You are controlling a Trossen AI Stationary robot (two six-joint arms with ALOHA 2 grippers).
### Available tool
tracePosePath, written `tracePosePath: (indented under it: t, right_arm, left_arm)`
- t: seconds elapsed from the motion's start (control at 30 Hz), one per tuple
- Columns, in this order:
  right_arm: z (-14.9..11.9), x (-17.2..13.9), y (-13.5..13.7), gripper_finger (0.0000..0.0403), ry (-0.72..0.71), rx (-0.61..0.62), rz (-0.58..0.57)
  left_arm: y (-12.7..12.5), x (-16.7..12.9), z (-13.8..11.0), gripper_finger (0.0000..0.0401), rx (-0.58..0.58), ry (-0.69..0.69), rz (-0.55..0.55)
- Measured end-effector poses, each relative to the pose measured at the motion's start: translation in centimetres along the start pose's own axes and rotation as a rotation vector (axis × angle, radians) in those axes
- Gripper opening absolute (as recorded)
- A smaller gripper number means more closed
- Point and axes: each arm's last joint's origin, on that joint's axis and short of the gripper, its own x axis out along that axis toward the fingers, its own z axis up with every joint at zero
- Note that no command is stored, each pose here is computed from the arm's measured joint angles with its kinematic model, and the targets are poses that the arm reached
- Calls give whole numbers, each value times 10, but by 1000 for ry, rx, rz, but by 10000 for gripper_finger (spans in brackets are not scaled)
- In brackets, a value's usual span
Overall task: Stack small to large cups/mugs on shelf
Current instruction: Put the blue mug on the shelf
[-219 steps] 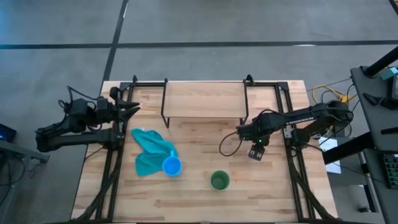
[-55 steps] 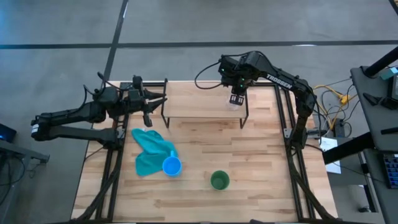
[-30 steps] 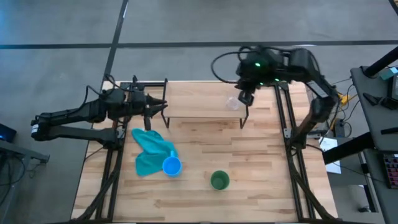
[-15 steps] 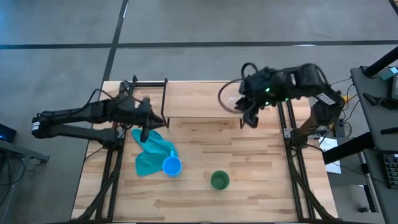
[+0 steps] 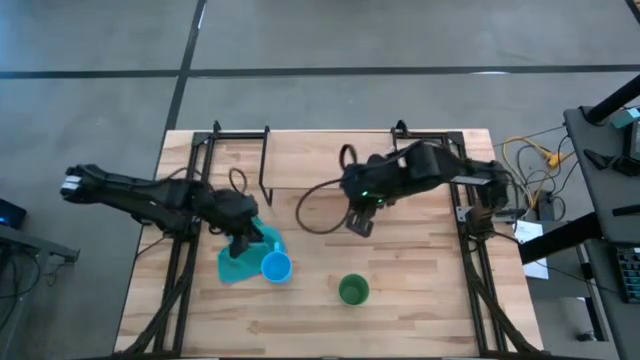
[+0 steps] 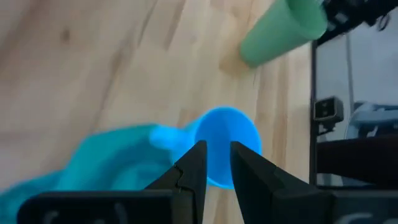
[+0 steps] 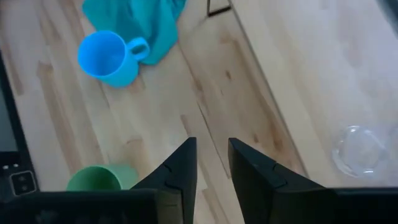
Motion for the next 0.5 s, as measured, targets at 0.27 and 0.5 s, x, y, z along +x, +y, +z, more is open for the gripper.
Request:
tracePosePath:
  t: [0.27, 0.5]
  right_arm:
    - [-1, 23, 21, 87, 58, -95, -4]
    - [-5, 23, 41, 87, 17, -133, 41]
  left_arm:
    - [-19, 40, -10, 57, -63, 154, 58]
    - [-28, 66, -10, 57, -82, 189, 118]
